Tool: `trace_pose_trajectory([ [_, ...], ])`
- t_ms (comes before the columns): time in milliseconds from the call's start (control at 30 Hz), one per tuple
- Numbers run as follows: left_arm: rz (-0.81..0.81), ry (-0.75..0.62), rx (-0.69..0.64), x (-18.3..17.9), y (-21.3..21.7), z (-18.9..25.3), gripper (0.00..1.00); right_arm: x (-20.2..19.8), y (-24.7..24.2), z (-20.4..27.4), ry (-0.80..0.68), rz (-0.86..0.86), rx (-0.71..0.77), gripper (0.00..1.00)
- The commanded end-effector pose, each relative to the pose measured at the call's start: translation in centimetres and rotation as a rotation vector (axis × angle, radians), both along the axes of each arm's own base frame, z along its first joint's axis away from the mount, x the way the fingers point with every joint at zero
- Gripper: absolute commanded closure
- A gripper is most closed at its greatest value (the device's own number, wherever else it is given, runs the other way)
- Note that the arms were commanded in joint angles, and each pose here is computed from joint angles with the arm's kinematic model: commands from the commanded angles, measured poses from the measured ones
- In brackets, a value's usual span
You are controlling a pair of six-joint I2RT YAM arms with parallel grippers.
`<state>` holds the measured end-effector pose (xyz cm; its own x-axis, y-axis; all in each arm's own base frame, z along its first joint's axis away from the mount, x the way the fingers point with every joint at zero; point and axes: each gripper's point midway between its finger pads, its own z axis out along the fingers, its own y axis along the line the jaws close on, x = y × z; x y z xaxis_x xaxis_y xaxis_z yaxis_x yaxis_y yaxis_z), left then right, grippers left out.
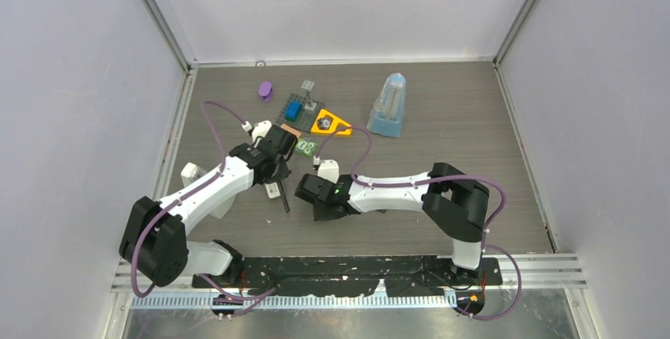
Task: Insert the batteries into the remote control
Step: Pick up the battery from the center of the board.
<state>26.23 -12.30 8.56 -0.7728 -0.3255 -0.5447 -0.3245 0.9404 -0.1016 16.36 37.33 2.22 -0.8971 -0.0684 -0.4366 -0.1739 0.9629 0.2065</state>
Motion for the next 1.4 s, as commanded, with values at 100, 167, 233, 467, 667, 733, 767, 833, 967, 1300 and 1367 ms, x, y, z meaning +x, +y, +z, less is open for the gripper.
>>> trace_pose_trajectory([
  [100, -0.034, -0.076, -0.080, 1.1, -1.2, 1.1, 1.00, 0.1, 0.4, 0.6, -0.002, 0.007, -0.017, 0.81],
  [167, -0.052, -0.086, -0.105, 1.1, -1.6, 1.0, 1.00, 0.0, 0.3, 0.5, -0.001, 0.016, -0.024, 0.87],
  [233, -0.061, -0.090, -0.123, 1.0, -1.7, 0.8, 1.00, 0.0, 0.1, 0.6, -0.004, 0.028, -0.033, 0.91],
  [467, -0.096, -0.103, -0.180, 0.9, -2.4, 0.4, 1.00, -0.3, -0.4, 0.0, 0.004, 0.088, -0.079, 0.80],
  [667, -0.106, -0.113, -0.186, 0.8, -2.3, 0.5, 1.00, -0.5, -0.6, -1.0, 0.021, 0.109, -0.108, 0.77],
  [733, -0.116, -0.119, -0.197, 0.8, -2.5, 0.5, 1.00, -0.5, -0.6, -0.8, 0.018, 0.111, -0.107, 0.80],
  [767, -0.126, -0.122, -0.210, 0.8, -2.8, 0.6, 1.00, -0.5, -0.7, -0.8, 0.017, 0.116, -0.109, 0.84],
  [833, -0.149, -0.128, -0.235, 0.8, -3.3, 0.6, 1.00, -0.6, -0.8, -0.3, 0.013, 0.120, -0.102, 0.89],
  [967, -0.273, -0.172, -0.351, 0.8, -6.0, 1.3, 1.00, -0.6, -1.3, 2.4, -0.008, 0.143, -0.047, 0.91],
  [1300, -0.641, -0.334, -0.830, -1.3, -14.3, 7.2, 1.00, -2.6, -3.3, 13.2, -0.045, 0.240, 0.171, 0.90],
  [1367, -0.661, -0.342, -0.896, -1.5, -15.1, 8.2, 1.00, -2.9, -3.5, 13.9, -0.036, 0.244, 0.173, 0.90],
])
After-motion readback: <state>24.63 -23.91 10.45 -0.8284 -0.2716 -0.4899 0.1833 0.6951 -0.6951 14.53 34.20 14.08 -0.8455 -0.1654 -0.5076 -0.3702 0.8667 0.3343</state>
